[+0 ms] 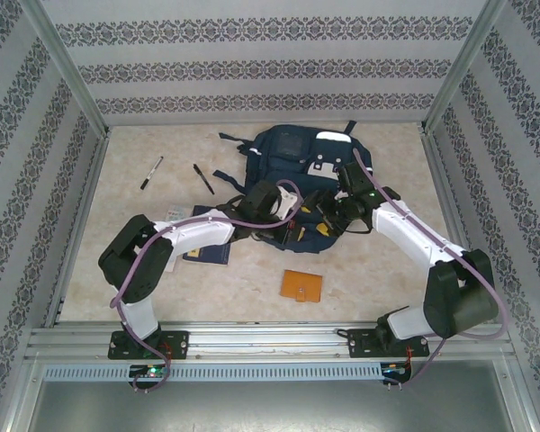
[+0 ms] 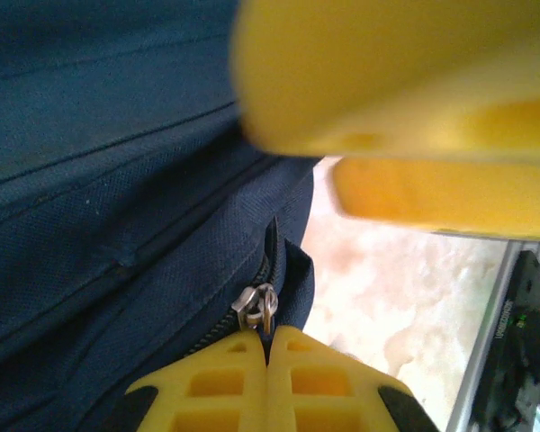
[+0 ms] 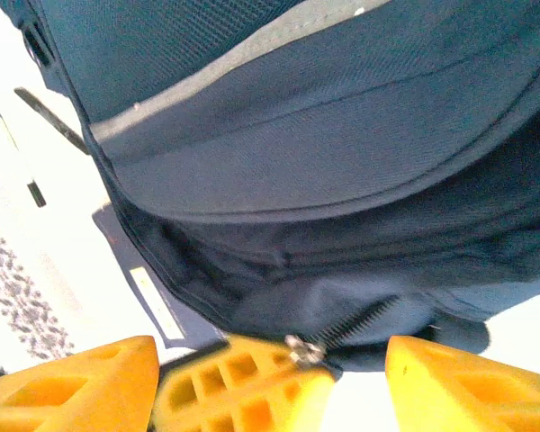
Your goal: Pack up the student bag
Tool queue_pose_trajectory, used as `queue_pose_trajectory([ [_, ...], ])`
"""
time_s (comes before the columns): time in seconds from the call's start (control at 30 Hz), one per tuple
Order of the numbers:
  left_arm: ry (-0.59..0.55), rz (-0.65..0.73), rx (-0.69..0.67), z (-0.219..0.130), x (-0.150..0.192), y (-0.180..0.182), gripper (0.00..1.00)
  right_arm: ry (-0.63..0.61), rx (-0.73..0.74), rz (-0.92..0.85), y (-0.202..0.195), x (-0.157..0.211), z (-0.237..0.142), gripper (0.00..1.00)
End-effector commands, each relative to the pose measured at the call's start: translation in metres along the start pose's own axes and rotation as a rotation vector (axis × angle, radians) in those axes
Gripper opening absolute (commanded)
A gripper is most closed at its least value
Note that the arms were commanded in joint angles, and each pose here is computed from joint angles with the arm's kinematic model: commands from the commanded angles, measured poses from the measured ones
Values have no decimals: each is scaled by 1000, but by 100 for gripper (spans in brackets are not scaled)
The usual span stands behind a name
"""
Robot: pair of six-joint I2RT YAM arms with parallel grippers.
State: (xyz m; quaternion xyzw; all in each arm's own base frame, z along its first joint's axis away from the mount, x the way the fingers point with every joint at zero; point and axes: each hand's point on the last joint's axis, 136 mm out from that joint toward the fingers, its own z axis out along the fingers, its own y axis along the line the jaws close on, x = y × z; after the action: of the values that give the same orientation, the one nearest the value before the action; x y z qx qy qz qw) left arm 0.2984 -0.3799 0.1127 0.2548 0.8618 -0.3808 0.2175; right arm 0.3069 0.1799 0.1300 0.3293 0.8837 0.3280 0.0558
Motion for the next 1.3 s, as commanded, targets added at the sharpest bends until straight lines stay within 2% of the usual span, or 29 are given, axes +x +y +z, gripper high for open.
queue_pose_trajectory([
  [0.0,-106,39,95,-5,-34,-31,0,-61,60,193,-27,-8,8,67],
  [0.13,-128,53,114,-8,-39,-36,0,-135,104,273,-55,-13,3,67],
  [0.23,-119,65,118,-7,-37,-38,0,-159,101,302,-60,-20,1,65],
  [0.3,-106,81,122,-6,-34,-40,0,-162,82,291,-57,-25,3,54],
  [0.43,-119,117,113,-12,-35,-45,0,-169,93,291,-61,-30,10,20],
  [0.53,-101,162,13,-22,-31,-31,0,-205,111,275,-67,-38,7,1],
  [0.77,17,178,-270,-57,1,38,0,-330,146,120,-72,-85,-30,0],
  [0.87,52,179,-321,-66,14,54,0,-348,163,2,-65,-104,-40,0],
  [0.97,36,152,-225,-58,12,40,0,-300,144,-51,-56,-103,-37,0],
  [1.07,-1,123,-102,-45,2,19,0,-275,108,-13,-51,-95,-37,0],
  [1.1,-16,116,-56,-41,-3,10,7,-276,98,-5,-49,-92,-38,0],
  [1.13,-27,109,-18,-36,-7,1,21,-272,88,2,-47,-90,-39,0],
  [1.27,-57,52,75,-14,-20,-29,36,-269,52,-6,-34,-82,-47,0],
])
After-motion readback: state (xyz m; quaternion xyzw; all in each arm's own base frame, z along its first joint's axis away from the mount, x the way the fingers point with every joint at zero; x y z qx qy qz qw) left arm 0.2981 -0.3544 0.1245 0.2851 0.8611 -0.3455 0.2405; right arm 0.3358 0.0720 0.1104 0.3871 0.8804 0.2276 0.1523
